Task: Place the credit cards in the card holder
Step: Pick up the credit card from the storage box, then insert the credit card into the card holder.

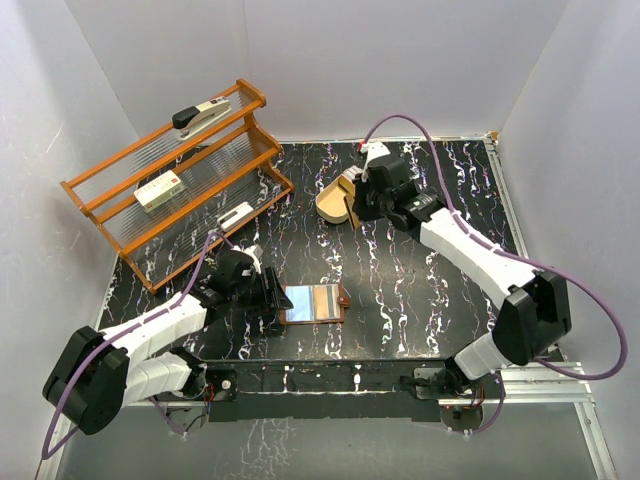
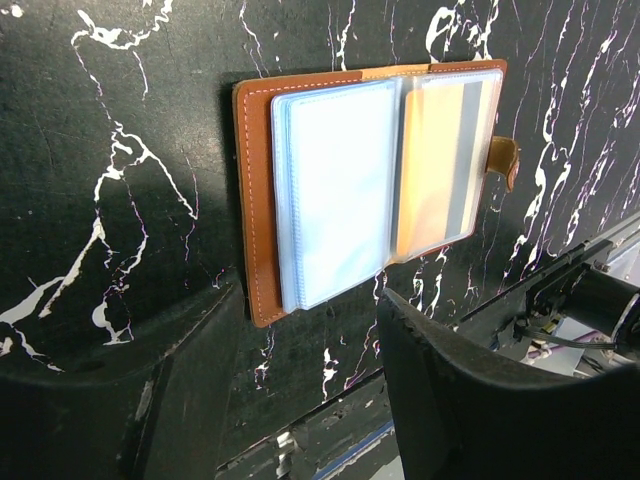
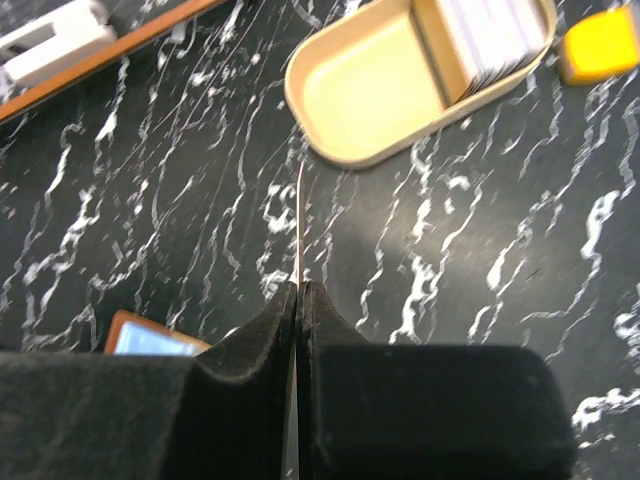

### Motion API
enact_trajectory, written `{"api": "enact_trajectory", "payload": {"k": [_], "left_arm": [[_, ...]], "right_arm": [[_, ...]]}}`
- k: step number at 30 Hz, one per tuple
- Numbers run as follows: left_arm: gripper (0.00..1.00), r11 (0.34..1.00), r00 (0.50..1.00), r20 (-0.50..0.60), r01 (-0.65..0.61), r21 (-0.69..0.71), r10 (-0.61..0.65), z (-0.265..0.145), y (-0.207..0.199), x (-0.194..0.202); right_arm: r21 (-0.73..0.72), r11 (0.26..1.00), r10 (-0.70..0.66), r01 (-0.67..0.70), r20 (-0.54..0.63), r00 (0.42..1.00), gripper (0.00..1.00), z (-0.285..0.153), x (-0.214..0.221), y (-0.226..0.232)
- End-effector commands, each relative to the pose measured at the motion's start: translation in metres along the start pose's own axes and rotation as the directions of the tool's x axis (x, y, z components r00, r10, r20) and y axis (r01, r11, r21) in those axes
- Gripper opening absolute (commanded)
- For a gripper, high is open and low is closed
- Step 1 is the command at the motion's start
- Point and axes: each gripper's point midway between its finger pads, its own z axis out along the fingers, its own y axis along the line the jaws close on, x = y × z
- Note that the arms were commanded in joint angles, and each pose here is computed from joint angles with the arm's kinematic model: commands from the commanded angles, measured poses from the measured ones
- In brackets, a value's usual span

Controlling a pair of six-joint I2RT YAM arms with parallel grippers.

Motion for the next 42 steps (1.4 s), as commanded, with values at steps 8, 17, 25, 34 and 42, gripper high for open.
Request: {"api": "enact_trajectory", "payload": {"k": [8, 17, 25, 34, 42], "left_arm": [[0.47, 1.0, 1.0, 0.019, 0.02, 0.008, -0.02, 0.002, 0.0, -0.003], [0.34, 0.999, 0.999, 0.007, 0.035, 0.012, -0.035, 0.003, 0.001, 0.0], [0.09, 0.997, 0.998, -0.006, 0.059, 0.049, -0.059, 0.004, -0.003, 0.005], [0.0, 0.998, 0.998, -0.017, 0.055, 0.001, -0.055, 0.007, 0.008, 0.008], [0.0, 0.999, 0.998, -0.027, 0.05, 0.005, -0.05, 0.011, 0.009, 0.01]], "right_arm": [[-0.252, 0.942, 0.197, -0.221, -0.115, 0.974, 0.0, -0.039, 0.05, 0.053], [-0.354, 0.888, 0.23, -0.294, -0.211, 0.95, 0.0, -0.051, 0.093, 0.095], [-0.396, 0.851, 0.274, -0.346, -0.228, 0.934, 0.0, -0.058, 0.103, 0.11], [-0.389, 0.831, 0.307, -0.397, -0.274, 0.911, 0.0, -0.053, 0.123, 0.111], [-0.362, 0.834, 0.317, -0.416, -0.303, 0.899, 0.0, -0.04, 0.141, 0.108]]}}
